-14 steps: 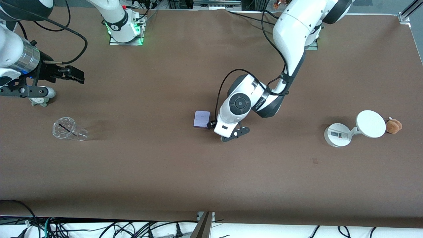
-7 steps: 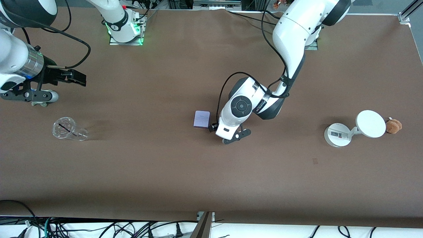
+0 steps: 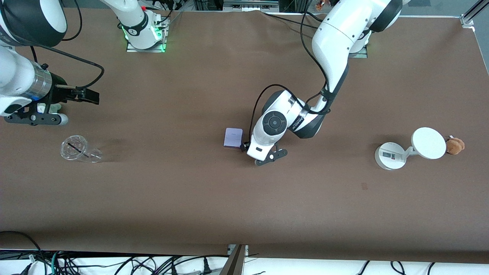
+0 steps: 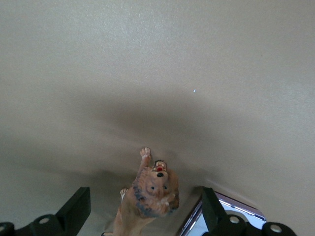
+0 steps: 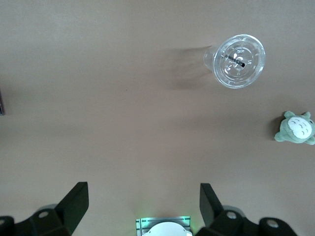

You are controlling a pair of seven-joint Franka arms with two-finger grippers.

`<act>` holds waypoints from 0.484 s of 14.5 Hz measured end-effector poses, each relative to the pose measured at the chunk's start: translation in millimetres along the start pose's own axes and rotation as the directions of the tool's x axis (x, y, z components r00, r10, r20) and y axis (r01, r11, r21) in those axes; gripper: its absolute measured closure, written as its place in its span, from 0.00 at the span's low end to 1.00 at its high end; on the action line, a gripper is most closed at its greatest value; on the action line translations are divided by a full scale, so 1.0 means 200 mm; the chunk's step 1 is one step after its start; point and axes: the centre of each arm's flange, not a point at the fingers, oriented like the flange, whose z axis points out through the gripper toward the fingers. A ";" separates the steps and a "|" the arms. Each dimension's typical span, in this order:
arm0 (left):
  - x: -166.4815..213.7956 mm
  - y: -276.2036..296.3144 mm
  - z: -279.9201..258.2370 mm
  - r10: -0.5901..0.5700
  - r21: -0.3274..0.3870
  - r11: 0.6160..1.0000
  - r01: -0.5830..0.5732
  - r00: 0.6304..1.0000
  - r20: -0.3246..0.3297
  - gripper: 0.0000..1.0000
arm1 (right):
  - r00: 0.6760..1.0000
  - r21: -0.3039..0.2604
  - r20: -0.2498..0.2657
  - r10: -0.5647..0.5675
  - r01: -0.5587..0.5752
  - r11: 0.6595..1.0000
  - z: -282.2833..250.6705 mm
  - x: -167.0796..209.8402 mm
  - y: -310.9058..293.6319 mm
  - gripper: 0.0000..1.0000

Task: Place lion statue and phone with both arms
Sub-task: 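Lift the lion with the left gripper while the right gripper reaches the phone box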

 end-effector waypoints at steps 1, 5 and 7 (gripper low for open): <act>0.00 0.00 0.00 0.000 -0.006 1.000 0.000 1.000 -0.004 0.00 | 1.000 -0.001 0.004 0.000 0.000 1.000 0.01 0.01 0.00 0.00; 0.01 0.00 0.04 -0.002 -0.016 1.000 0.001 1.000 -0.011 0.14 | 1.000 -0.007 0.021 -0.002 0.002 1.000 0.09 0.07 -0.02 0.00; 0.02 0.00 0.06 -0.002 -0.015 1.000 0.002 1.000 -0.010 0.33 | 1.000 -0.009 0.026 -0.004 0.004 1.000 0.13 0.10 -0.03 0.00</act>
